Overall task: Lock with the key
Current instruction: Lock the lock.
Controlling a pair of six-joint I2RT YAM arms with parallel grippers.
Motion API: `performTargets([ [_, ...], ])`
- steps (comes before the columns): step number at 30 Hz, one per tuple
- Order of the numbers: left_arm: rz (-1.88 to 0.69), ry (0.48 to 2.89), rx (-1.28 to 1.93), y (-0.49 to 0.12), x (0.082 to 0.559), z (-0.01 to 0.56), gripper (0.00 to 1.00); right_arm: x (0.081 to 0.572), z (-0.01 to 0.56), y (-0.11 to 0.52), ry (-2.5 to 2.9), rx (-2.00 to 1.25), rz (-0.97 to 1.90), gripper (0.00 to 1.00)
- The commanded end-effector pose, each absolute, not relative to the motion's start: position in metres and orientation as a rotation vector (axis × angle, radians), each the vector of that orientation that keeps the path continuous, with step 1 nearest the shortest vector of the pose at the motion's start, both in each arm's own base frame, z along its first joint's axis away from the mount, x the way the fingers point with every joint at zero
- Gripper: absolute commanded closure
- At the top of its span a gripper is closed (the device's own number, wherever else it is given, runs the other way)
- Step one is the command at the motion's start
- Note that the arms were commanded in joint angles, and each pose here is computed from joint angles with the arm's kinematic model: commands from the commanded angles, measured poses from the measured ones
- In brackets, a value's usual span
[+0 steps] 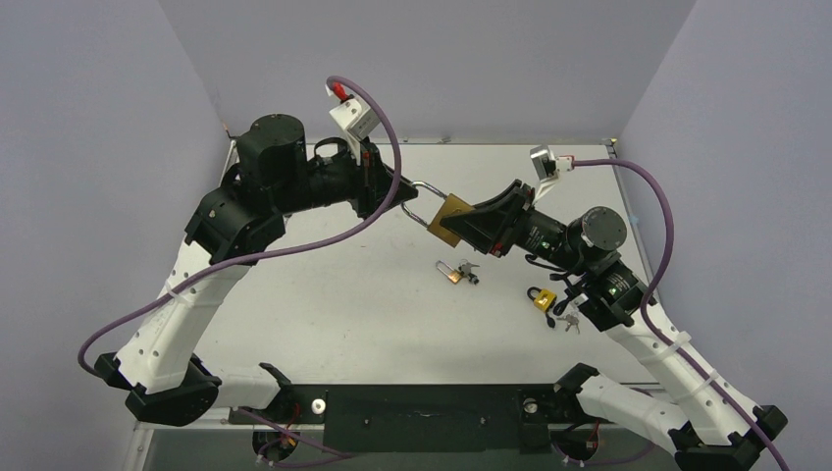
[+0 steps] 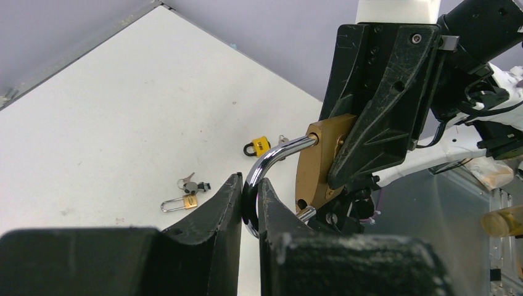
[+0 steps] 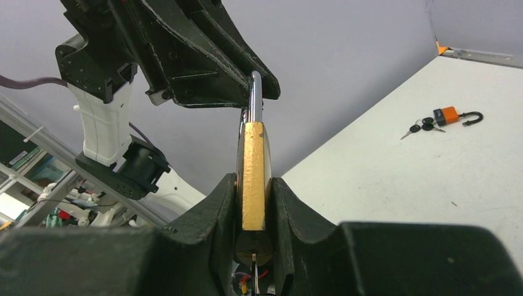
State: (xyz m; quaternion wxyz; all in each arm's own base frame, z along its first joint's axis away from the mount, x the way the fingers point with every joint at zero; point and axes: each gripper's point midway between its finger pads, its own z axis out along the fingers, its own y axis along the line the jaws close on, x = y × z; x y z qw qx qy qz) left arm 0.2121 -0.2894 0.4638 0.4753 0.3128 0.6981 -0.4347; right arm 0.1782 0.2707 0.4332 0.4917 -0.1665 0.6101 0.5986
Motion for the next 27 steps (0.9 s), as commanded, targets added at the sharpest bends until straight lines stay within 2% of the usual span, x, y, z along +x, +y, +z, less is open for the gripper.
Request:
performTargets([
  [1,-0.944,1.655,0.727,-0.281,0.221,0.468,1.00,0.147,0.514,0.261,1.183,-0.461,1.559,1.00],
  [10,-0.865,1.609,0.694,-0.276,0.224,0.467,1.00,0.140,0.525,0.265,1.164,-0.468,1.643,1.00],
  [19,-0.895,1.590,0.715,-0.289,0.211,0.466,1.00,0.147,0.526,0.270,1.165,-0.430,1.660,1.00],
  [27,-1.028,1.603,0.742,-0.312,0.189,0.461,1.00,0.171,0.512,0.280,1.242,-0.364,1.486,1.00],
])
